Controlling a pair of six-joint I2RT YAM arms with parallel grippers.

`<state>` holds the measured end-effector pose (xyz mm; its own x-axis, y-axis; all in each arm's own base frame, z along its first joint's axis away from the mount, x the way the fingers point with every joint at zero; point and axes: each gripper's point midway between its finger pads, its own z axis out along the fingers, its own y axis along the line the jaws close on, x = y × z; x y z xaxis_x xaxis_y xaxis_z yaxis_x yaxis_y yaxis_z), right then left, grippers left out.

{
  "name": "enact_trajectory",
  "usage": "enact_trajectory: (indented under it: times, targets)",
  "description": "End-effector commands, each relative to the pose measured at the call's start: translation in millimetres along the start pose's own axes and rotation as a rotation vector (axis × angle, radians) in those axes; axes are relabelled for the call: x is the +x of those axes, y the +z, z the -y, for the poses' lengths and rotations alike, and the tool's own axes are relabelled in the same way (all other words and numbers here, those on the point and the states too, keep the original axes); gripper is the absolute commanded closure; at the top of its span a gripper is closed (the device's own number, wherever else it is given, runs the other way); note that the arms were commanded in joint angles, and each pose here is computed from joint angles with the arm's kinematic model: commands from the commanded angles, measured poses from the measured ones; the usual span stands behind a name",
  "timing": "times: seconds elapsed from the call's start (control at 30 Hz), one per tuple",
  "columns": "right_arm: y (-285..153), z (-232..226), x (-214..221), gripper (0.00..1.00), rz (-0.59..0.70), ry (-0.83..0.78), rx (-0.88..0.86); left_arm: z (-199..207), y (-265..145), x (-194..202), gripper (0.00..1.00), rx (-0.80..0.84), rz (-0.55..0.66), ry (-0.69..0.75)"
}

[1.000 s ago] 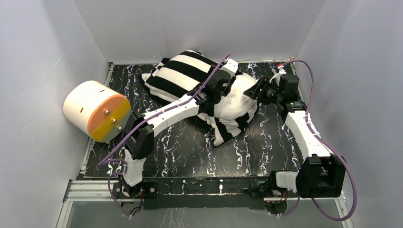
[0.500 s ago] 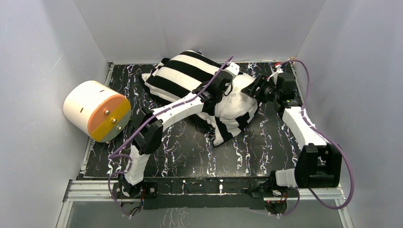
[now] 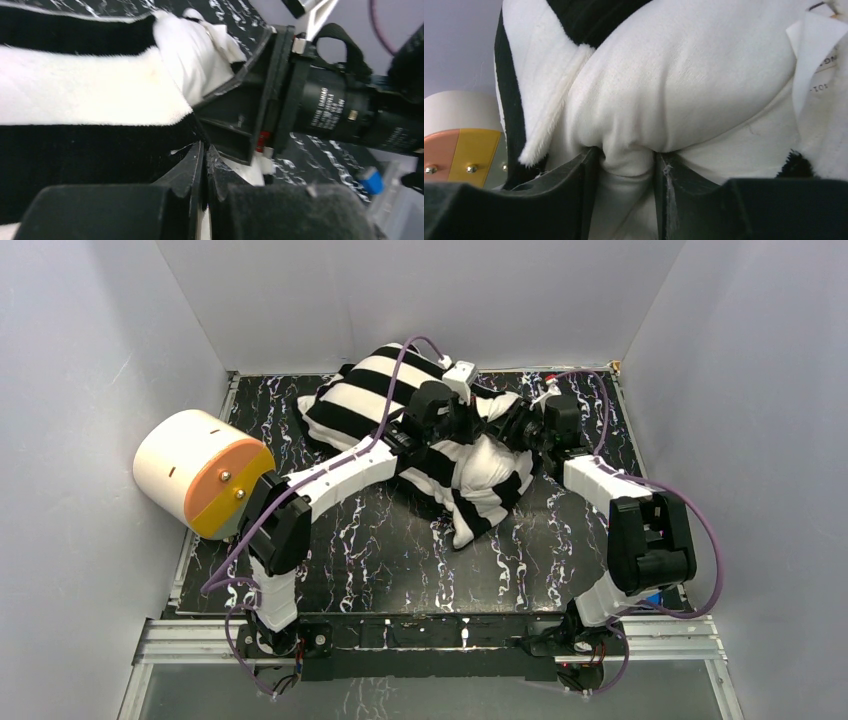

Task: Put the pillow into the pillowcase
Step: Stuff the pillow into the pillowcase.

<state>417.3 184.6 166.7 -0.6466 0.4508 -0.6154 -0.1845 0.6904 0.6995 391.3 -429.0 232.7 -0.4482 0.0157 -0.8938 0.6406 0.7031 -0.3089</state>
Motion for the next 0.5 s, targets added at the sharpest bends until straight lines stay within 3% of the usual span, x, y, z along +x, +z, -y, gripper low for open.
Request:
enact_trajectory:
  times: [0.0,0.13,0.27,0.37,0.47]
  targets:
    - [21,-24,16,0.55,0.020,-0.008,-0.106,121,-47,-15,1.00,0.482,0.019,-0.188]
    - [30,-26,33,0.60,0.019,-0.022,-0.145,133,-48,-9,1.00,0.565,0.009,-0.273]
    - [36,-24,35,0.66,0.019,-0.095,-0.165,125,-48,7,1.00,0.527,-0.001,-0.319]
    - [38,-21,27,0.70,0.014,-0.189,-0.150,111,-54,3,1.00,0.449,0.037,-0.314]
    - [30,-24,12,0.68,-0.022,-0.243,-0.120,81,-60,-24,1.00,0.299,0.103,-0.290]
